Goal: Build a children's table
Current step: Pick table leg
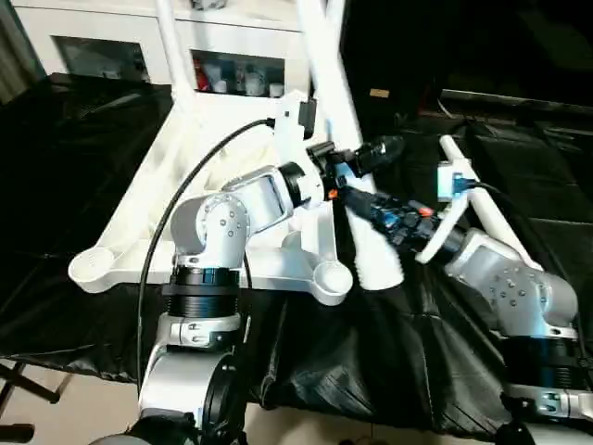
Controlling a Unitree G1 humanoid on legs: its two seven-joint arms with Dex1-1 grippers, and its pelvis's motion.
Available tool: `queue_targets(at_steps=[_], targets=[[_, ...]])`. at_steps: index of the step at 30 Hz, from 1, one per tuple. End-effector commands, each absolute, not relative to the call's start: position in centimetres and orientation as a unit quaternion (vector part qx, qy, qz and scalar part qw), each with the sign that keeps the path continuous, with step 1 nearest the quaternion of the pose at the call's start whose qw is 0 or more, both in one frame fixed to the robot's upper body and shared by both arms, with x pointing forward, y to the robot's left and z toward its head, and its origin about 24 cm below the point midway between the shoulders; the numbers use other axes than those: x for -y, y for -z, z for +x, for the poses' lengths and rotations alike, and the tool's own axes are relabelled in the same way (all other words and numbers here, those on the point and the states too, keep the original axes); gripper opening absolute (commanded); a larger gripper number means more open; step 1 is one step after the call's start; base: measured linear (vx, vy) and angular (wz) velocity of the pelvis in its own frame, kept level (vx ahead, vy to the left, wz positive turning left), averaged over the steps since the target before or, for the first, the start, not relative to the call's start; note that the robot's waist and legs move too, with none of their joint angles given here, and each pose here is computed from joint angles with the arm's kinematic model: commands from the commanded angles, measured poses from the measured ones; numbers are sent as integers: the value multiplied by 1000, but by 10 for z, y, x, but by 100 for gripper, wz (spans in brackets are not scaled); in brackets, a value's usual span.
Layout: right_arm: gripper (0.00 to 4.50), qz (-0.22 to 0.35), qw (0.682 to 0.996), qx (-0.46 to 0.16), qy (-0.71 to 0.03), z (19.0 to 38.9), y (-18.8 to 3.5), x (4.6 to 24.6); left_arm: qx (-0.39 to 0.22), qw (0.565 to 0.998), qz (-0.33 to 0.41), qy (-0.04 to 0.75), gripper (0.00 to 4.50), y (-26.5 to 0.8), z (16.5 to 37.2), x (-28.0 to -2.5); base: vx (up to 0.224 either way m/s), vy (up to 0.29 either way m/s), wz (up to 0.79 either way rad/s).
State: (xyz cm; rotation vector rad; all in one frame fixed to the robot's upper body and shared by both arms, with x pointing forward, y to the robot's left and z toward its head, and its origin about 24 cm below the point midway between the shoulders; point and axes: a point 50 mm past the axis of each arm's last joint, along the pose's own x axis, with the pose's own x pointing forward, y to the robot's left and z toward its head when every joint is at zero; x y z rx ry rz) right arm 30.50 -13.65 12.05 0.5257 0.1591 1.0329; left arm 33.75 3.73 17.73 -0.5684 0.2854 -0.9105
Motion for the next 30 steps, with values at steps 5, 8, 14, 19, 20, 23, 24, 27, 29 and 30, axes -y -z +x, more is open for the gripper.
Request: queue_targets(at_steps=[5, 8, 14, 19, 20, 23, 24, 27, 29, 30], targets=[[181, 156, 879, -72, -445, 311, -120, 120, -144, 897, -262, 324, 371, -171, 352, -48, 0, 0, 0], [181, 81, 912, -58, -398, 313, -121, 95, -137, 932, -259, 212, 362, -167, 360, -56, 0, 0, 0], [181, 62, 924, -31, -376, 309, -130, 73, -143, 930, -292, 171, 303, -162, 358, -54, 0, 0, 0], [181, 57, 928, -18, -369, 308, -136, 64, -152, 922, -313, 168, 247, -160, 357, -48, 0, 0, 0], [181, 57, 928, -18, -369, 308, -136, 64, -152, 922, -314, 167, 247, -160, 357, -48, 0, 0, 0], [181, 48, 933, -10, -357, 310, -139, 64, -148, 920, -321, 169, 235, -162, 357, -46, 0, 0, 0], [237, 72, 933, -10, -352, 312, -141, 66, -136, 918, -314, 198, 219, -166, 356, -45, 0, 0, 0], [268, 116, 928, -15, -354, 315, -140, 73, -113, 916, -289, 254, 196, -174, 354, -43, 0, 0, 0], [268, 113, 928, -22, -355, 317, -137, 78, -104, 914, -277, 278, 196, -175, 353, -44, 0, 0, 0], [281, 120, 921, -35, -368, 317, -134, 82, -96, 910, -264, 304, 189, -177, 352, -46, 0, 0, 0]])
